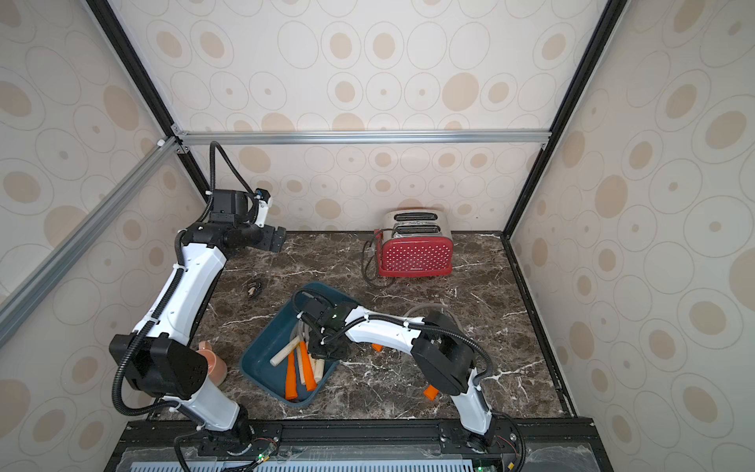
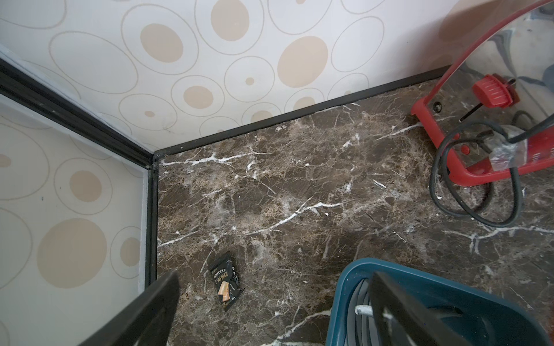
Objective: Put small sickles into storage boxes
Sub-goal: Place the sickle in the storage box.
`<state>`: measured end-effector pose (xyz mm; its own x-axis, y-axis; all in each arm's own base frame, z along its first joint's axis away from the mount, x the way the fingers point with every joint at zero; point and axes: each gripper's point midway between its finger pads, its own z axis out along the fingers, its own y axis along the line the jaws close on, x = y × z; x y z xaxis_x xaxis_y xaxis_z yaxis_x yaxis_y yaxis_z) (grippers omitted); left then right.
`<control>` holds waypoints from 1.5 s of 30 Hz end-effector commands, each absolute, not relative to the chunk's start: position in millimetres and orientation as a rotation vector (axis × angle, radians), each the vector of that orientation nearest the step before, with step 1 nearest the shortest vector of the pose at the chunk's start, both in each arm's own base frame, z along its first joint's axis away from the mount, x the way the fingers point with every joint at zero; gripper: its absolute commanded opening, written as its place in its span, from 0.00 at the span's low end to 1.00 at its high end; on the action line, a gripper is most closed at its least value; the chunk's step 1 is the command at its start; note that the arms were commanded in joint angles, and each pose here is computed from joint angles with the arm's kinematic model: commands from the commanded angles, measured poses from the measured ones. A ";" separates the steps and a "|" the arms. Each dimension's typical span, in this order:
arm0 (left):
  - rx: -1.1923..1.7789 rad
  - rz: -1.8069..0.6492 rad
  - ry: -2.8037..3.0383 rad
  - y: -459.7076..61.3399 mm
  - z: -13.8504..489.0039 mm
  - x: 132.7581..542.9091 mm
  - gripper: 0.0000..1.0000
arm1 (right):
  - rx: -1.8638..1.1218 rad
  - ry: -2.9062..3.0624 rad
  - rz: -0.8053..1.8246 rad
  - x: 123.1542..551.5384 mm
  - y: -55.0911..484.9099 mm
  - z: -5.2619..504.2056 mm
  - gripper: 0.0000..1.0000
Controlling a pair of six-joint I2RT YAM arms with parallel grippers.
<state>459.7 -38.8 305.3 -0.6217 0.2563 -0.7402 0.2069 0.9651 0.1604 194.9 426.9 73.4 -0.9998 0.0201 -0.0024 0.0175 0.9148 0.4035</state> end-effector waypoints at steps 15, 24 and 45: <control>0.363 0.071 2.232 -39.1 318.8 448.3 0.99 | 0.042 3.076 0.609 189.6 429.6 70.1 0.30; 0.380 0.043 2.237 -42.9 319.4 443.2 0.99 | 0.002 3.062 0.630 191.6 434.6 74.9 0.37; 0.443 -0.001 2.220 -50.8 336.7 424.1 0.99 | -0.209 2.876 0.333 221.0 389.8 125.8 0.42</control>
